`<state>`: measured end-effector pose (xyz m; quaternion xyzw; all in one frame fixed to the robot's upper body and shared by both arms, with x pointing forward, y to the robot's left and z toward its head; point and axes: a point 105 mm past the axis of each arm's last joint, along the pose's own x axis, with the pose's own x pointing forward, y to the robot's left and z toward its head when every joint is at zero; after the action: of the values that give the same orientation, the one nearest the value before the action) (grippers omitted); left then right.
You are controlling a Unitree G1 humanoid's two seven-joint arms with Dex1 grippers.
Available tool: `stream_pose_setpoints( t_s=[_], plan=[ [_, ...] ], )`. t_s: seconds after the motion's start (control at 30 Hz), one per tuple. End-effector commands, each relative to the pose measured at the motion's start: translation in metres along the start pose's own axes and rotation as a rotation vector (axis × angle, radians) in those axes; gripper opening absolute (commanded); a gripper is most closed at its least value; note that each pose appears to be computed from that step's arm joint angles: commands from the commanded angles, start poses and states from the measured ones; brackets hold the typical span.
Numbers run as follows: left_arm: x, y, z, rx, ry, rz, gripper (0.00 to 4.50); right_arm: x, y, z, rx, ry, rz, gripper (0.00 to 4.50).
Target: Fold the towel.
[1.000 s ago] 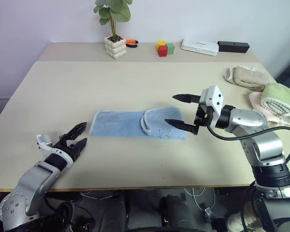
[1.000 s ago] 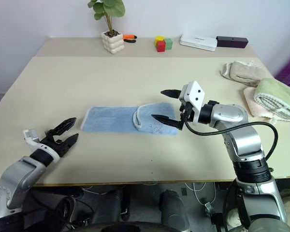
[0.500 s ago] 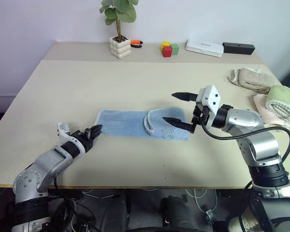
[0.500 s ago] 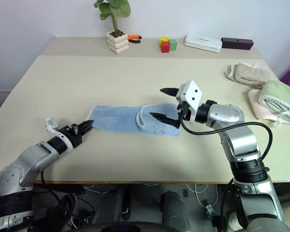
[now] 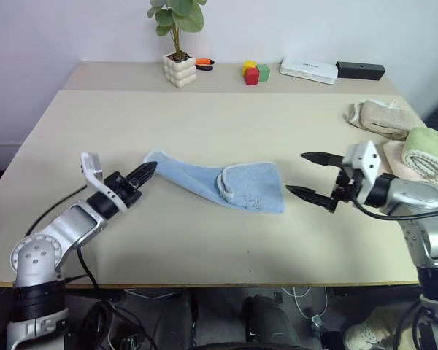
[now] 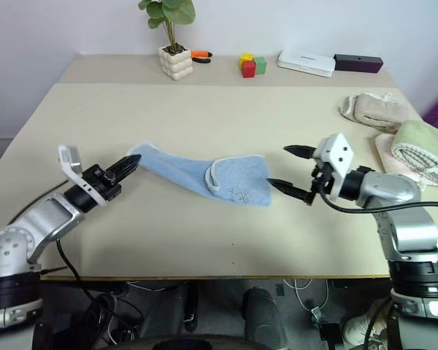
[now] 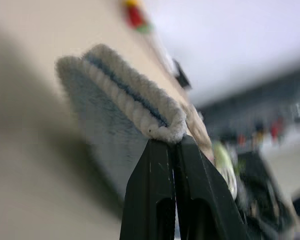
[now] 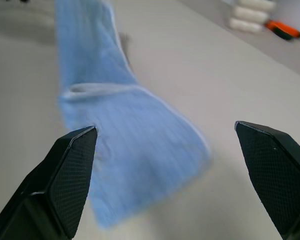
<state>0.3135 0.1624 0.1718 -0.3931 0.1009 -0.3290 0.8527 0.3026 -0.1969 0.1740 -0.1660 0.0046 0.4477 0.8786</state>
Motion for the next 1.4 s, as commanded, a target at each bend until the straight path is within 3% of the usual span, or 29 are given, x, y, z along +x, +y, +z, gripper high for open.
stream_pose_setpoints(
  t_s=[0.03,0.23,0.43,0.83,1.0,1.13,1.17,1.33,1.4],
  plan=[
    [0.022,-0.025,-0.020,0.173,0.126,-0.155,0.09,-0.002,-0.002,0.013,-0.053,-0.046,-0.013,4.50],
    [0.077,-0.039,-0.056,0.317,0.286,-0.309,0.09,-0.006,-0.004,0.013,-0.059,-0.047,-0.050,4.50],
    [0.111,-0.059,-0.090,0.413,0.411,-0.456,0.09,-0.023,-0.002,0.011,-0.062,-0.023,-0.081,4.50],
    [0.142,-0.060,-0.145,0.477,0.593,-0.521,0.09,-0.041,0.006,0.013,-0.064,-0.017,-0.170,4.50],
    [0.148,-0.062,-0.156,0.399,0.601,-0.517,0.09,-0.041,0.007,0.013,-0.069,-0.012,-0.187,4.50],
    [0.146,-0.068,-0.155,0.379,0.589,-0.556,1.36,-0.035,0.008,0.014,-0.071,-0.022,-0.184,4.50],
    [0.145,-0.070,-0.153,0.375,0.581,-0.563,2.03,-0.033,0.008,0.014,-0.070,-0.024,-0.181,4.50],
    [0.134,-0.079,-0.142,0.371,0.554,-0.627,4.42,-0.023,0.001,0.018,-0.061,-0.064,-0.187,4.50],
    [0.126,-0.088,-0.128,0.340,0.514,-0.679,4.47,-0.018,-0.003,0.023,-0.053,-0.094,-0.200,4.50]
  ],
)
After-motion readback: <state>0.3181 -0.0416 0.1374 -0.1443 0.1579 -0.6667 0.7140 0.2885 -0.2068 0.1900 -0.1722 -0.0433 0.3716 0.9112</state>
